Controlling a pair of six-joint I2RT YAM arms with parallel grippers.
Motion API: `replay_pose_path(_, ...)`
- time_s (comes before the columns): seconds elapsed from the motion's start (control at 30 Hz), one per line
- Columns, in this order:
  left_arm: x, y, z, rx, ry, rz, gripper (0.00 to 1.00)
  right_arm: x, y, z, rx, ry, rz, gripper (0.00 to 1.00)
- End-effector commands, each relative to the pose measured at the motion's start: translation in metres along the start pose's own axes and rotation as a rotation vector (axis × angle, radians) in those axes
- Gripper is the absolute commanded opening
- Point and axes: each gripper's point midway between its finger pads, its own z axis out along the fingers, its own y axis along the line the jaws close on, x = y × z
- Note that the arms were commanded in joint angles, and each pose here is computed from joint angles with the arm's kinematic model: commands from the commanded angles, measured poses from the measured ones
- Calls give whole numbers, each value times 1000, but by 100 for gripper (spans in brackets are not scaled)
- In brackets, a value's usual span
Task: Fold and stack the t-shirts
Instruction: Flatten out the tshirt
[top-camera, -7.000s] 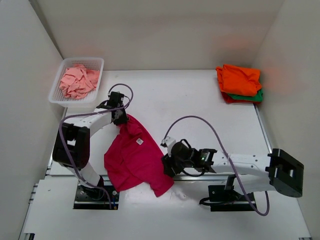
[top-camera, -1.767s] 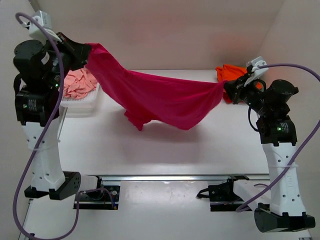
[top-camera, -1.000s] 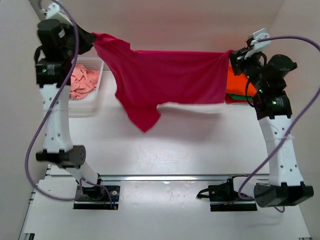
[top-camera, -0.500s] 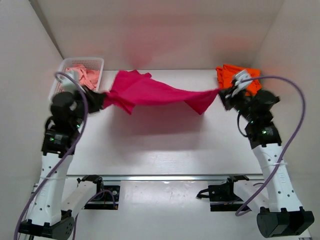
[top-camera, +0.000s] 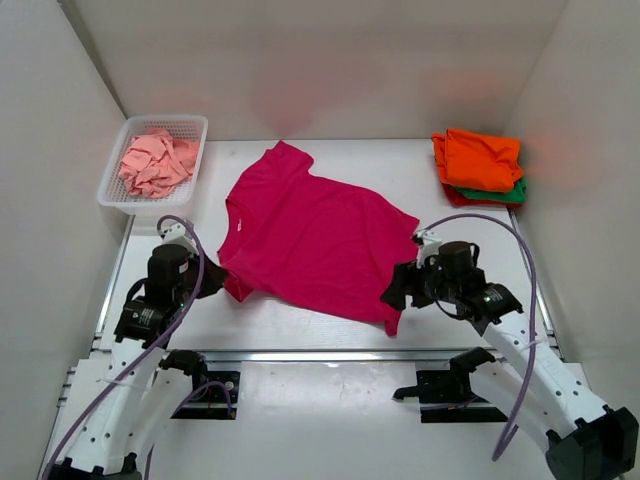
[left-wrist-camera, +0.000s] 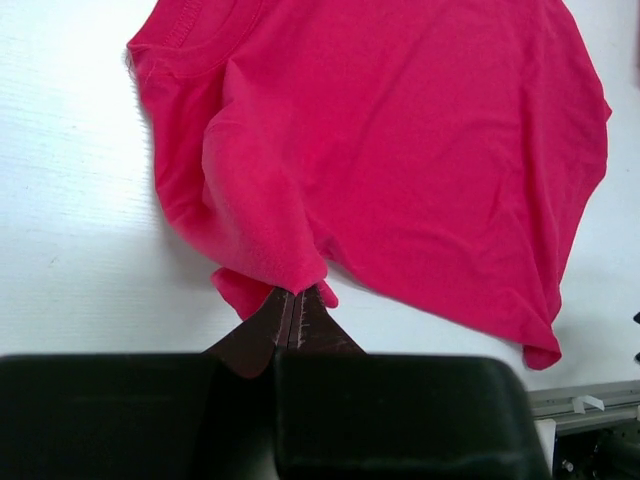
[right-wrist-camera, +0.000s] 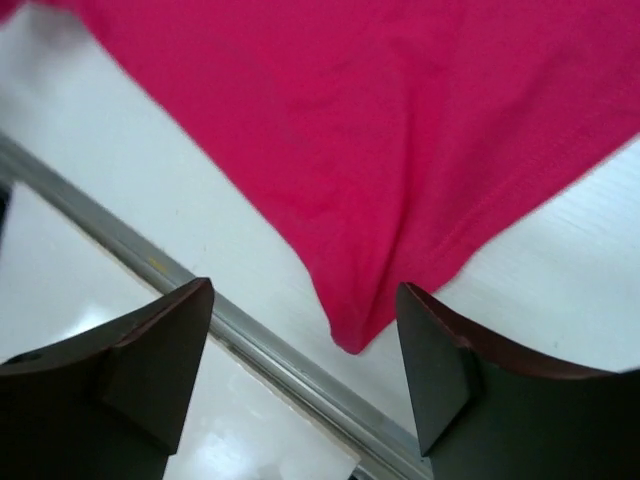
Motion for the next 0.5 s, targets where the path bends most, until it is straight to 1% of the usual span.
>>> replay_pose_path(0.0,-11,0,6,0,-37,-3,0,-2,-13,-5,9,0,246,68)
replay_pose_path(0.03,-6,1,8,-3,-20,0,0,2,-17,-5,28,-2,263,65)
replay_pose_path(0.07,-8,-1,7,1,-28,2,0,9,-17,-2,49,9,278,61)
replay_pose_path(0.1,-6,2,8,-7,-26,4,0,20,-20,1,91,29,293,59)
replay_pose_path(0.13,-7,2,7,-8,-29,3,0,32,-11,3,84,74,305,54)
replay_pose_path(0.17,-4,3,9,-8,-24,1,0,31,-16,4,131,76,303,50)
replay_pose_path(0.2,-3,5,10,-12,-21,-6,0,39,-13,7,161,106,326,48)
replay_pose_path(0.27,-3,4,9,-10,-15,-3,0,47,-6,12,158,141,373,45)
replay_pose_path(0.33,-3,3,8,-10,-15,-4,0,66,-3,17,168,176,447,45)
replay_pose_path(0.4,-7,0,6,-2,-35,-6,0,75,-3,20,181,152,473,45)
replay_pose_path(0.43,-9,1,5,-2,-40,0,0,84,-5,22,189,157,515,45)
replay_pose_path(0.47,-8,1,6,-3,-35,1,0,83,-4,21,179,140,527,46)
